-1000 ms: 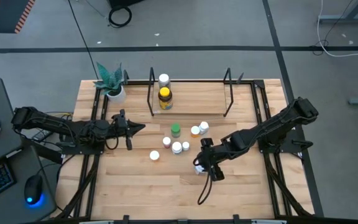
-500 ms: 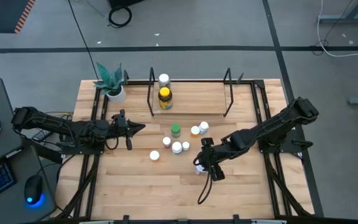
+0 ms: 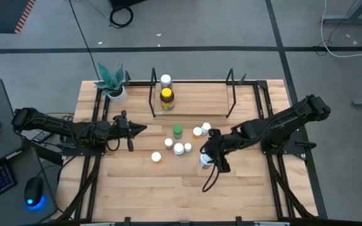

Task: Pick and place medicine bottles onto shelf by color
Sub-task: Put the white and red medicine bottle on the shelf

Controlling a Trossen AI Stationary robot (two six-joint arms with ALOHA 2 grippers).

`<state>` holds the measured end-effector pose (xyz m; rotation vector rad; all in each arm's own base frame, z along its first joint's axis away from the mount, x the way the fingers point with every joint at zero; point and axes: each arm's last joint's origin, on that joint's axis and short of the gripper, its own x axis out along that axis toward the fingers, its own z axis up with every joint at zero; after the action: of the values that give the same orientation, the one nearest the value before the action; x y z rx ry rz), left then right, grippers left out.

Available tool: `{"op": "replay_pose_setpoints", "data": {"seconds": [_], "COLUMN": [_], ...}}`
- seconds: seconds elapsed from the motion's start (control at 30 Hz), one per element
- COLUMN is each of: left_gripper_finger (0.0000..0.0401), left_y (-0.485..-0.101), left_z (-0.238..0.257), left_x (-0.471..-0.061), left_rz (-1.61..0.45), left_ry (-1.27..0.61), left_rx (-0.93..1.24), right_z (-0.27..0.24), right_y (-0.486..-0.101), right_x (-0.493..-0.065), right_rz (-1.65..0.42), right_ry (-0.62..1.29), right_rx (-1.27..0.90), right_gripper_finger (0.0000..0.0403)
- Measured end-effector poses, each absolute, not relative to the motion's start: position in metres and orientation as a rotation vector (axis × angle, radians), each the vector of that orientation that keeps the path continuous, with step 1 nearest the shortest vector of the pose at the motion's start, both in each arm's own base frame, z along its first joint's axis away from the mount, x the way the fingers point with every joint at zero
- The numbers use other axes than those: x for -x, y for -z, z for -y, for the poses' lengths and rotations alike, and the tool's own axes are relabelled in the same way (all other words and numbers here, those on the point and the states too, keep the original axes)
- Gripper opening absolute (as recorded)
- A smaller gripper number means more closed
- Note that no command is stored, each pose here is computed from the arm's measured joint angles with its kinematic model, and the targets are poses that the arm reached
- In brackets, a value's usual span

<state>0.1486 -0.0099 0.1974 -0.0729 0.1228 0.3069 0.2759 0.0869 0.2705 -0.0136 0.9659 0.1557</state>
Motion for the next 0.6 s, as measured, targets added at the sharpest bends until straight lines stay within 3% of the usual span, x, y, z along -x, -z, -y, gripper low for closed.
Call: {"op": "replay_pose_setpoints", "data": {"seconds": [0.6], "left_gripper_finger": [0.0014], "left_y": [-0.197], "left_z": [0.010], "left_x": [-0.149], "left_rz": [-0.123], "left_ry": [-0.307], "left_rx": [0.072], "right_z": [-0.042], "right_y": [-0.297], "right_x": [-0.254], "right_rz": [-0.949], "right_ry": [-0.067], "right_rx": [-0.039], "right_gripper_finger": [0.0260]}}
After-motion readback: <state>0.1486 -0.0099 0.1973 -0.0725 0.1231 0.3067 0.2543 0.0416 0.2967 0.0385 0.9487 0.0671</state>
